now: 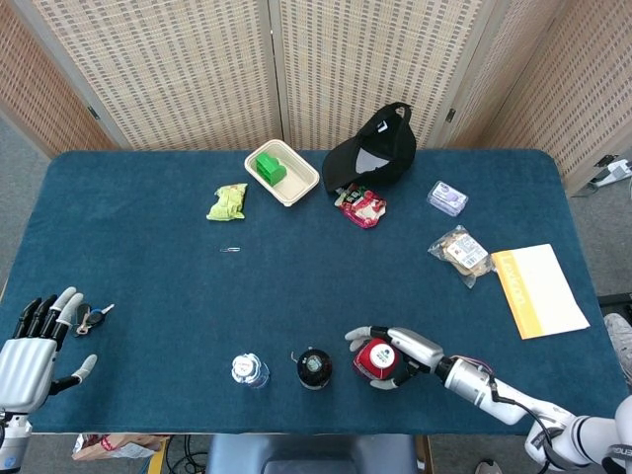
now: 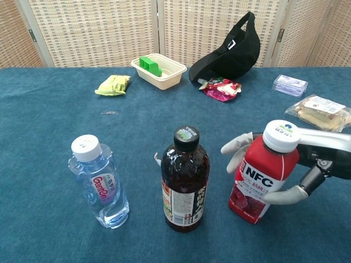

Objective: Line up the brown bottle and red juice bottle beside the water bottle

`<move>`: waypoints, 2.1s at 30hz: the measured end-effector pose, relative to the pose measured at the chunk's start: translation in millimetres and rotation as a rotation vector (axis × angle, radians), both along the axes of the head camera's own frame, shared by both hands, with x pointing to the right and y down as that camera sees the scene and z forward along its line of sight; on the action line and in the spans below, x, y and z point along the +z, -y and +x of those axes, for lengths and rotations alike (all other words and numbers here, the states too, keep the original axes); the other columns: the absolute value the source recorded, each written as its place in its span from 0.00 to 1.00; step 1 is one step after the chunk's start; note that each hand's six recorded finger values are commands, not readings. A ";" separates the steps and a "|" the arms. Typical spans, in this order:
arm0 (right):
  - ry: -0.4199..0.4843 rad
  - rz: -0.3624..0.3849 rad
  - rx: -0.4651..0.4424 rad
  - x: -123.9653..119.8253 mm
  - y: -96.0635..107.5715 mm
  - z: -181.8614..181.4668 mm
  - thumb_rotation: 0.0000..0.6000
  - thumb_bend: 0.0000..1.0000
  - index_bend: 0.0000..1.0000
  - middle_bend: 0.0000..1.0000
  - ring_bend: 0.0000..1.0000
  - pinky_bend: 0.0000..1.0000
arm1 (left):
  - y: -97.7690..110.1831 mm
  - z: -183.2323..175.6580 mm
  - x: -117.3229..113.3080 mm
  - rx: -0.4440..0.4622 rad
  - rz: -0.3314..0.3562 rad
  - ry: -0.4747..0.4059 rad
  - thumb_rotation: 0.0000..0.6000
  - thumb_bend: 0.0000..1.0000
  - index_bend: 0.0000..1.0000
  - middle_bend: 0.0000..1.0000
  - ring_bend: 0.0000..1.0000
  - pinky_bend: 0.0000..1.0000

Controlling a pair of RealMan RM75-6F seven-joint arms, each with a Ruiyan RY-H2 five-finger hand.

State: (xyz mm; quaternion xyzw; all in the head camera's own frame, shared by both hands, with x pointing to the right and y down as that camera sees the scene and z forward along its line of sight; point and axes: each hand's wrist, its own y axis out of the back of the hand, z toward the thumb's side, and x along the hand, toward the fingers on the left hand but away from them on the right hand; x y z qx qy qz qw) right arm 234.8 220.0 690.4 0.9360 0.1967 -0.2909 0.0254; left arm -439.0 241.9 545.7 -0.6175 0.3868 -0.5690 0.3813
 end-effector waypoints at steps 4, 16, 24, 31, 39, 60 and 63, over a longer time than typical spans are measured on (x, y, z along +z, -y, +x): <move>0.002 -0.009 -0.006 -1.7 -1.5 0.4 1.00 0.25 0.08 0.19 0.09 0.14 | 0.4 0.1 0.2 0.001 0.000 0.000 1.00 0.22 0.10 0.06 0.06 0.03; 0.008 -0.052 -0.004 -8.2 -6.7 4.8 1.00 0.25 0.02 0.16 0.09 0.14 | 1.2 0.4 0.5 0.003 0.002 -0.001 1.00 0.22 0.10 0.06 0.06 0.03; 0.003 -0.048 0.002 -9.4 -3.7 7.4 1.00 0.25 0.00 0.08 0.03 0.14 | 2.2 0.6 1.2 0.005 0.004 -0.002 1.00 0.22 0.10 0.06 0.06 0.03; 0.003 -0.006 0.000 -13.0 2.4 8.1 1.00 0.23 0.00 0.01 0.00 0.06 | 2.0 0.2 1.6 0.004 0.002 -0.001 1.00 0.22 0.10 0.06 0.06 0.03; -0.017 0.090 -0.005 -23.4 13.6 15.2 1.00 0.23 0.00 0.00 0.00 0.03 | 3.2 0.4 1.8 0.005 0.004 0.002 1.00 0.22 0.10 0.06 0.06 0.03; -0.425 0.559 0.042 -97.2 49.5 103.4 1.00 0.28 0.00 0.09 0.00 0.03 | 8.4 -8.7 11.6 -0.008 0.019 0.028 1.00 0.22 0.10 0.06 0.06 0.03; -0.540 0.652 0.039 -104.7 52.6 119.1 1.00 0.28 0.00 0.10 0.00 0.03 | 8.7 -8.4 13.6 -0.006 0.024 0.038 1.00 0.22 0.10 0.06 0.06 0.03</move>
